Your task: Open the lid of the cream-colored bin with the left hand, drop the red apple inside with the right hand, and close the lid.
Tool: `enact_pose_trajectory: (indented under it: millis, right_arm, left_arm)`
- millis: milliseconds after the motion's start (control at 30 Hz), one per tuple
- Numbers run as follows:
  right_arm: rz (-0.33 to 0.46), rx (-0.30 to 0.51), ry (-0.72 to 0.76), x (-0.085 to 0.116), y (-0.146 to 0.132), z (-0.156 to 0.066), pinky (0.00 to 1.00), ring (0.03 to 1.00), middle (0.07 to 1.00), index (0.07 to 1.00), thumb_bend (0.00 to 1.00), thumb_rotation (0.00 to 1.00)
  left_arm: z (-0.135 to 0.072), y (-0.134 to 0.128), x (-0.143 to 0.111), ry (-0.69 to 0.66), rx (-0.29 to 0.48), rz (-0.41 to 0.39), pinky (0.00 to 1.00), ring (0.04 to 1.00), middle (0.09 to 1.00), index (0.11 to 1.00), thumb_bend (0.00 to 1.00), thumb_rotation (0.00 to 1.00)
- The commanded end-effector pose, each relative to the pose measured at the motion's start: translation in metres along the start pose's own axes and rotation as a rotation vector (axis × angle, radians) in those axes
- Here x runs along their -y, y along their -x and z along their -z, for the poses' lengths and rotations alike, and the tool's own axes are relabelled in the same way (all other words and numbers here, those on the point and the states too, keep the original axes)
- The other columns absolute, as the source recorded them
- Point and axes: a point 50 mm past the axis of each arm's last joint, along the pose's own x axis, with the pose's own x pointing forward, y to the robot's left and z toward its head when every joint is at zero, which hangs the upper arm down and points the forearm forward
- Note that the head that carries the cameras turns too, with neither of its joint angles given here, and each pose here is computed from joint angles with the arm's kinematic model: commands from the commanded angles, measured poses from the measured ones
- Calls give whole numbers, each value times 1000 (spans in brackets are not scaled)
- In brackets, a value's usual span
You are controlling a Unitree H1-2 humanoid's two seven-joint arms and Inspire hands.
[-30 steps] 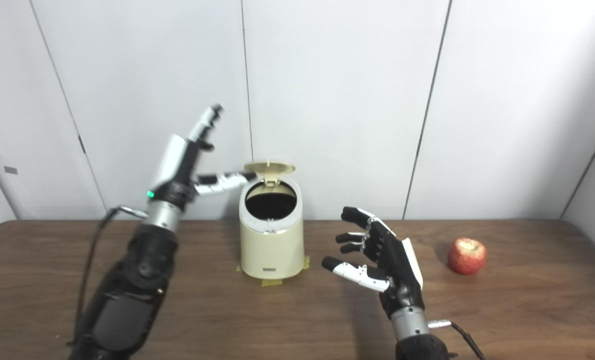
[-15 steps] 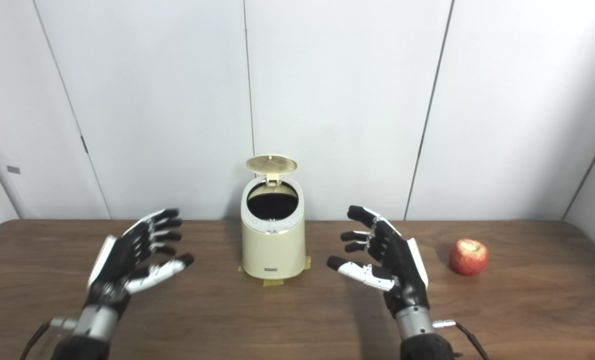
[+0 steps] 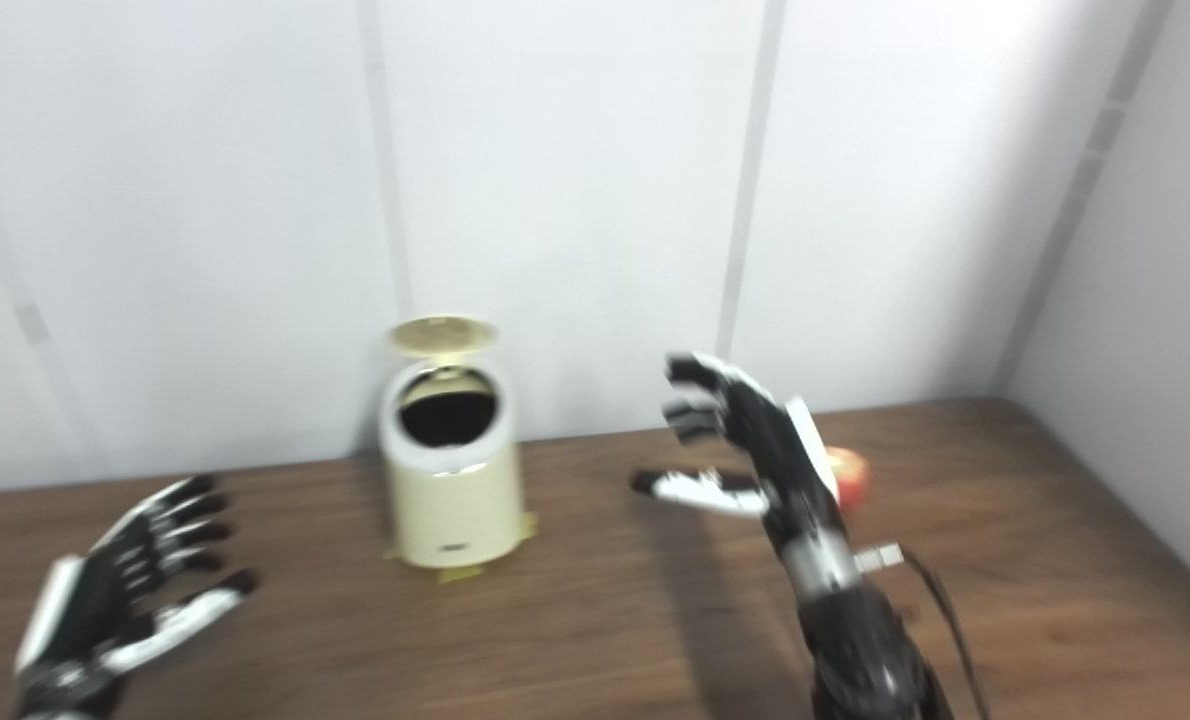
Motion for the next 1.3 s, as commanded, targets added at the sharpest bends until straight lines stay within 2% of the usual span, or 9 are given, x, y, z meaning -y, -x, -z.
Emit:
enact_pose_trajectory:
  millis: [0, 167, 233, 367, 600, 833, 933, 1100, 1267]
  right_arm:
    - [3, 45, 19, 13, -10, -17, 617, 662, 769, 750, 774, 146]
    - [82, -3, 174, 52, -6, -11, 572, 673, 777, 775, 795, 140]
    - [120, -25, 251, 70, -4, -6, 610, 723, 780, 781, 782, 97]
    - [173, -96, 370, 101, -4, 1, 710, 806, 814, 801, 792, 116]
    - [159, -251, 460, 141, -14, 21, 868, 904, 903, 856, 805, 117]
    - [109, -363, 488, 158, -19, 41, 871, 943, 943, 890, 841, 196]
    - [78, -392, 486, 161, -20, 50, 831, 932, 943, 905, 858, 178]
    - [17, -440, 490, 158, -23, 64, 870, 934, 932, 926, 873, 213]
    - [-13, -466, 496, 154, -28, 80, 886, 916, 910, 924, 872, 173]
  left_arm:
    - [-19, -21, -9, -15, 114, -3, 642, 732, 791, 831, 747, 172]
    - [-15, -30, -13, -18, 124, 10, 635, 732, 788, 831, 738, 180]
    - [-16, -32, -13, -14, 119, 10, 647, 748, 795, 830, 718, 147]
    - [-19, -36, -10, -16, 113, 5, 623, 735, 782, 806, 716, 50]
    - [-21, -39, -9, -2, 114, 5, 615, 728, 770, 797, 716, 0]
    - [-27, -38, -7, -10, 124, 5, 618, 730, 772, 792, 703, 0]
    - [-29, -37, -7, -8, 125, 6, 614, 728, 769, 787, 699, 0]
    - [-32, -36, -5, -9, 120, 11, 608, 722, 770, 791, 697, 0]
    - [-33, -35, -3, -1, 117, 23, 609, 718, 768, 795, 708, 0]
